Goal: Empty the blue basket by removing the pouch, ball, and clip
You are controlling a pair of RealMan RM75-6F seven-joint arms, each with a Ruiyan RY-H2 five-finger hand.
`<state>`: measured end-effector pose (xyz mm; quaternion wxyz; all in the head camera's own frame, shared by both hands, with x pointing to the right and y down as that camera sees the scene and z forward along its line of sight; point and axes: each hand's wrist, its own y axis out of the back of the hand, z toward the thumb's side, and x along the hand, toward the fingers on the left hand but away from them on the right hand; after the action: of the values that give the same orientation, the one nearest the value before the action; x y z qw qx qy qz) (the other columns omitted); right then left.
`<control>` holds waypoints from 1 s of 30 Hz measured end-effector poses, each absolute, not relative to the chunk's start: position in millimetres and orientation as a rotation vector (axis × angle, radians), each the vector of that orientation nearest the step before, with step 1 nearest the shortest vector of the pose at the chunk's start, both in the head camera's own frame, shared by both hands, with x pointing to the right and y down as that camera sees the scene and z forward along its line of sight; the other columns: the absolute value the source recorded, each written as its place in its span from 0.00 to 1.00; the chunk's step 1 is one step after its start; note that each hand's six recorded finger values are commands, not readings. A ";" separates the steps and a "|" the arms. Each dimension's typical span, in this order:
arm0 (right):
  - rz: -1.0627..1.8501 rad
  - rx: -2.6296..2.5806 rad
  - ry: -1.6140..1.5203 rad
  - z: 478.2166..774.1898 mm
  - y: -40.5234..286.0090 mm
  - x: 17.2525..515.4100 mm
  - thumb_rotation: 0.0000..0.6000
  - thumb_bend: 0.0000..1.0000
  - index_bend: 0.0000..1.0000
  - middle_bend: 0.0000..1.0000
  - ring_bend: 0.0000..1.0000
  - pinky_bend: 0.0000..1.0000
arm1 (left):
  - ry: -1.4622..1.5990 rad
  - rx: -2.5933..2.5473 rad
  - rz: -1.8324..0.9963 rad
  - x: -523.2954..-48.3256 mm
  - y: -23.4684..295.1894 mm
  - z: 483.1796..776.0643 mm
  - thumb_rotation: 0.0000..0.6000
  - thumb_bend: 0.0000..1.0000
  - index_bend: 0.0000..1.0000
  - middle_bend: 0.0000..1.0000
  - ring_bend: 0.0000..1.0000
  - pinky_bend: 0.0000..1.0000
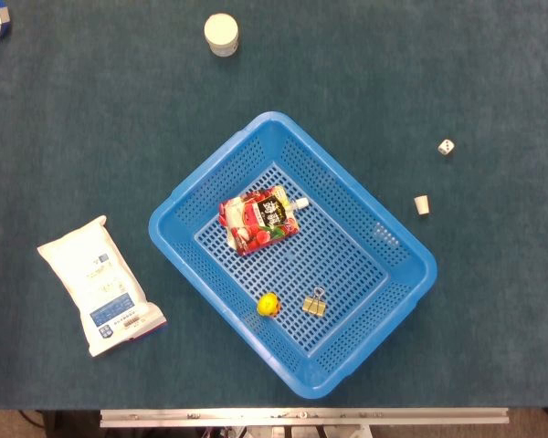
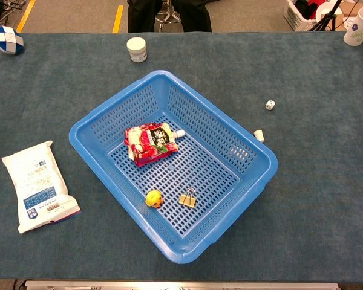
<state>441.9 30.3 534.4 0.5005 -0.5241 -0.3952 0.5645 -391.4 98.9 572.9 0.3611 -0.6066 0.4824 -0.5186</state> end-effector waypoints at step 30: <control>1.095 -1.536 -0.720 532.7 17.3 343.1 1.00 0.24 0.27 0.37 0.20 0.25 | 1.218 -1.567 -1.323 -389.1 99.8 565.4 1.00 0.00 0.06 0.00 0.00 0.00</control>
<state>343.1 17.3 532.7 0.5323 -0.6440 -0.3020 0.4590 -389.1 99.8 565.4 0.3692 -0.6107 0.4746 -0.5154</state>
